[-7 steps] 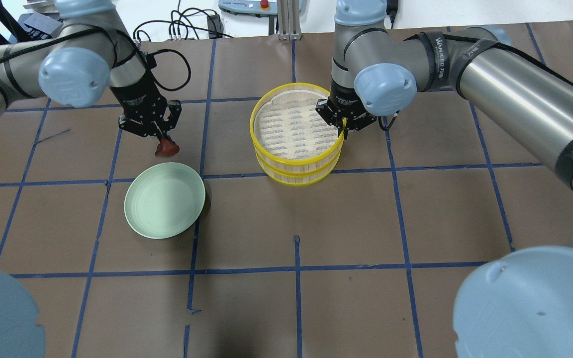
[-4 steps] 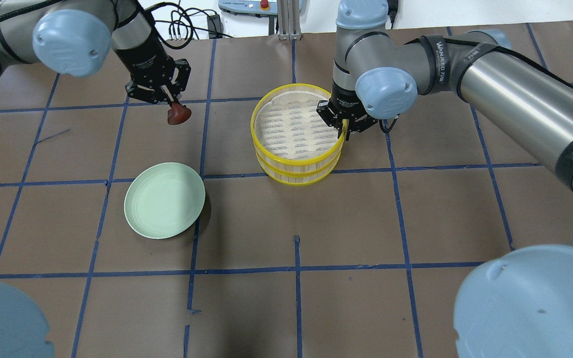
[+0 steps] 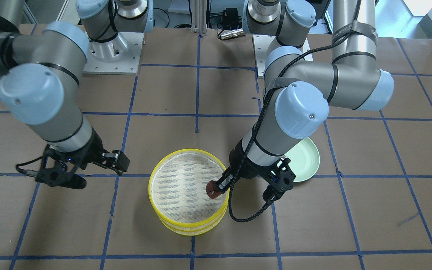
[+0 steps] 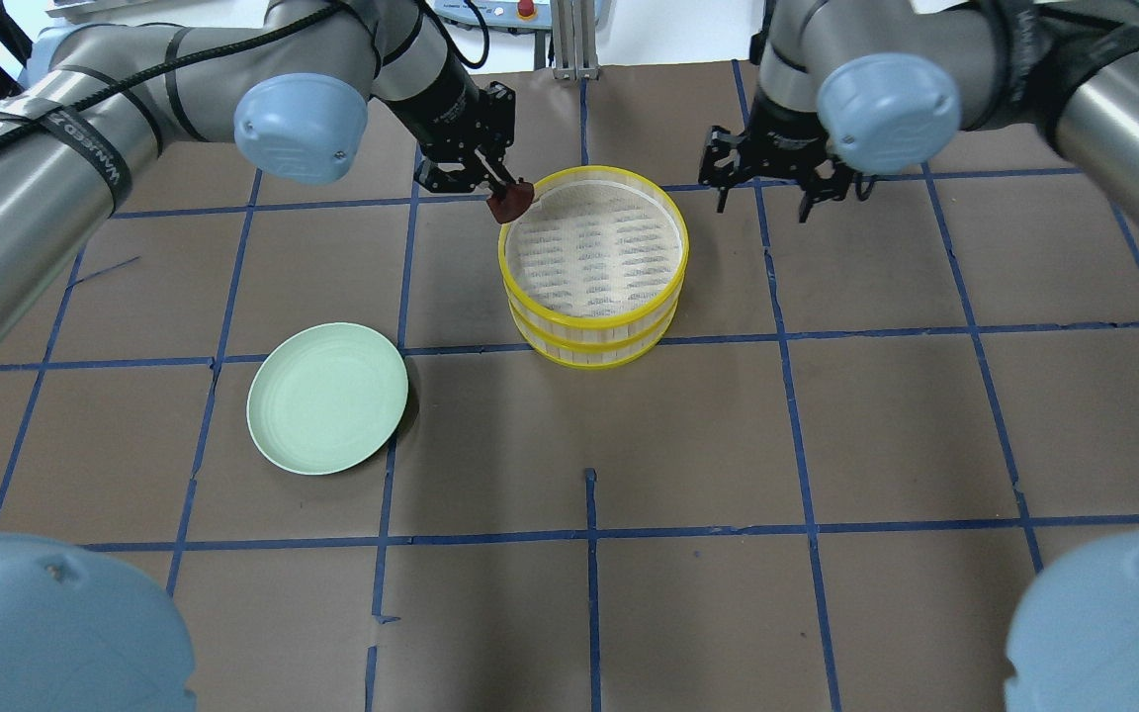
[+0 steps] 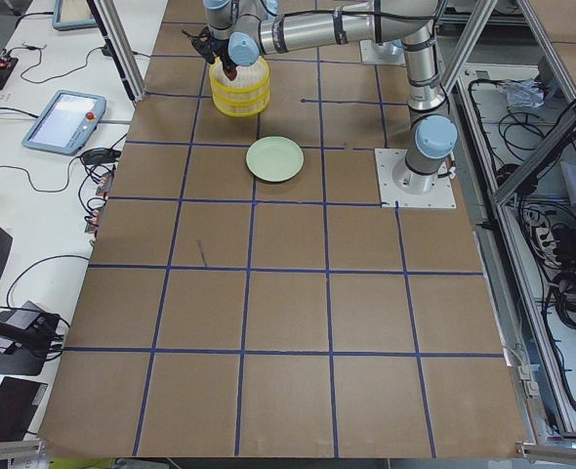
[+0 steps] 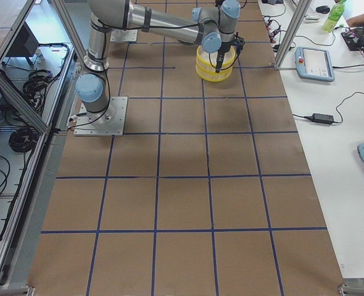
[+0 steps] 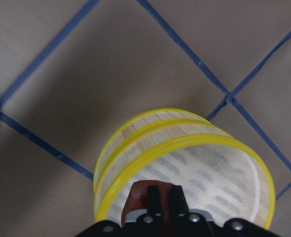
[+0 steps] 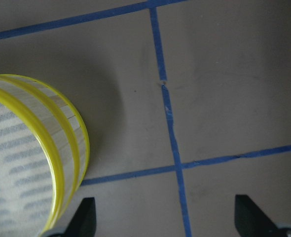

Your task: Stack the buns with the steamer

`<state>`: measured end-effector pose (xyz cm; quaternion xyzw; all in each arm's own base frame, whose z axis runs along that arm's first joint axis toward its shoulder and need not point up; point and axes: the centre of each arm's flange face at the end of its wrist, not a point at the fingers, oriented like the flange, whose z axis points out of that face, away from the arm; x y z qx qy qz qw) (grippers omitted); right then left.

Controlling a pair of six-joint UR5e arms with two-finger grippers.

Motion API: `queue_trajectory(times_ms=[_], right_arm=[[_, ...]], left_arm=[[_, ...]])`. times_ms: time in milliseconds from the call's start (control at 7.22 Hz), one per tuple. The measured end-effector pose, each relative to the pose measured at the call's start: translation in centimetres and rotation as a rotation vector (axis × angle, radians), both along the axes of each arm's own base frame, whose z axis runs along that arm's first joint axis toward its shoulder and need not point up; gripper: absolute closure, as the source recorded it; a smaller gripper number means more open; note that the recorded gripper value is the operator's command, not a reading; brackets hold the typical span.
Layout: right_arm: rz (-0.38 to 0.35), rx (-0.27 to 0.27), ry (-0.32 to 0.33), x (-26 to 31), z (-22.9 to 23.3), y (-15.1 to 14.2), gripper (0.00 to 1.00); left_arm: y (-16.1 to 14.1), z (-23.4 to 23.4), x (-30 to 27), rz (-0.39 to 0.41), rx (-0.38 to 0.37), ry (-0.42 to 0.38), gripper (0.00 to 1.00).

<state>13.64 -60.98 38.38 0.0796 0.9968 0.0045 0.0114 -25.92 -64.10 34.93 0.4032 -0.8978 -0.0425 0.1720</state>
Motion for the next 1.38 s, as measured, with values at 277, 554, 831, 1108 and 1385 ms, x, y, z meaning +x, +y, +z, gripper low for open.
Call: queue_trajectory(times_ms=[277,554,831,1108,1385], right_arm=[[0.060,0.002,-0.001,-1.8,7.2,4.0,0.00],[0.104,0.028,-0.001,-1.0,11.9,7.9,0.00],[0.162,0.040,-0.005,0.8,12.5,9.1,0.00],[0.194,0.042,-0.005,1.3,12.3,9.1,0.00],[0.190,0.037,-0.004,1.1,12.5,9.1,0.00]], left_arm=[[0.3,-0.1,-1.1,0.027,0.028,0.084,0.00],[1.3,2.7,-0.9,-0.015,-0.024,0.075,0.02],[4.7,8.2,1.0,-0.159,-0.073,-0.060,0.02],[8.7,13.0,3.1,-0.371,-0.110,-0.201,0.08],[12.4,16.1,4.4,-0.565,-0.136,-0.288,0.00]])
